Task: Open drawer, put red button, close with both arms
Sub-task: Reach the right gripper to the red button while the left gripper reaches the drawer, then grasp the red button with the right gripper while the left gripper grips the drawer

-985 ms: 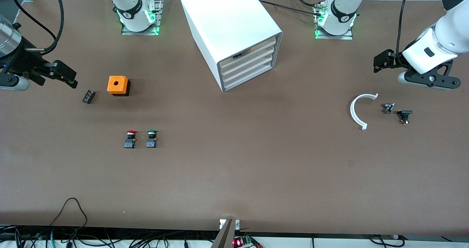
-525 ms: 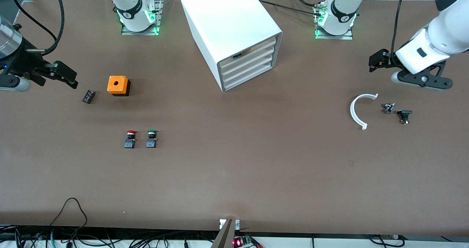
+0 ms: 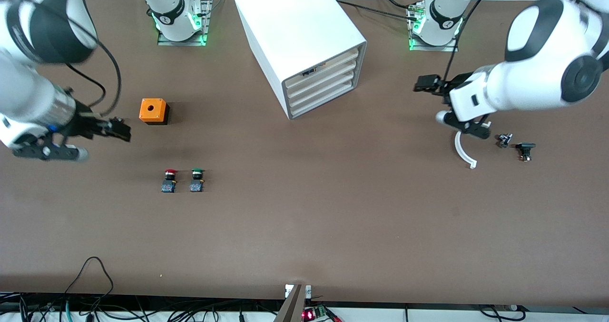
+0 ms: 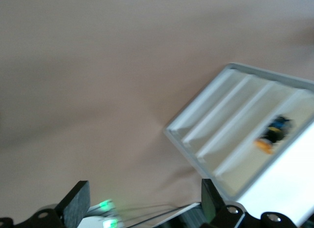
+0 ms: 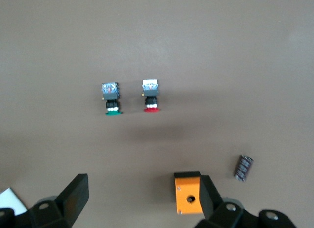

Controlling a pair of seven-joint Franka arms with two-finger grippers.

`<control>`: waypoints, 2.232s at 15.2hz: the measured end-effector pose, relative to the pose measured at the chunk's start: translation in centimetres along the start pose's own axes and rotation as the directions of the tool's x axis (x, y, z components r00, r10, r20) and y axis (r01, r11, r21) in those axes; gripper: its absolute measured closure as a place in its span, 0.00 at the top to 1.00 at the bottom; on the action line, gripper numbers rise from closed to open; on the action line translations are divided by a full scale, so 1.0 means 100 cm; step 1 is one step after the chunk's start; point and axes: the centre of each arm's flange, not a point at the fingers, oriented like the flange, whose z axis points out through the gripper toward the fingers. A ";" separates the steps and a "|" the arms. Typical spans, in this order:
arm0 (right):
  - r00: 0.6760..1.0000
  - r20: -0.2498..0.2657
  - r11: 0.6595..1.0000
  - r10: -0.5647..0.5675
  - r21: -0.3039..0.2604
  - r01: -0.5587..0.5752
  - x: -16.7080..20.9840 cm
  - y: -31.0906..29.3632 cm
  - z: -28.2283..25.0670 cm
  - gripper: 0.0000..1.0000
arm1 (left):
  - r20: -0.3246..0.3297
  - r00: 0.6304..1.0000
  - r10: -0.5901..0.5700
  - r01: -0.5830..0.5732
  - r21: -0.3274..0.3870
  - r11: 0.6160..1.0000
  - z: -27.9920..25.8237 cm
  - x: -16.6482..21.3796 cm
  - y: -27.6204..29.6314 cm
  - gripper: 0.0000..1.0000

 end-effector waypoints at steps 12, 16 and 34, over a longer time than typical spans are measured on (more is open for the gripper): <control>0.997 -0.059 0.998 -0.044 0.038 0.046 0.051 -0.008 0.169 1.00 | -0.099 0.954 0.284 -0.297 -0.457 0.838 0.151 0.051 -0.007 1.00; 0.997 -0.057 0.998 -0.047 0.046 0.050 0.054 -0.008 0.225 1.00 | -0.151 0.946 0.286 -0.318 -0.594 0.739 0.209 0.046 -0.028 1.00; 0.995 -0.064 0.995 -0.079 0.050 0.083 0.060 0.009 0.294 0.41 | -0.166 0.946 0.277 -0.288 -0.822 0.491 0.391 -0.009 -0.037 0.55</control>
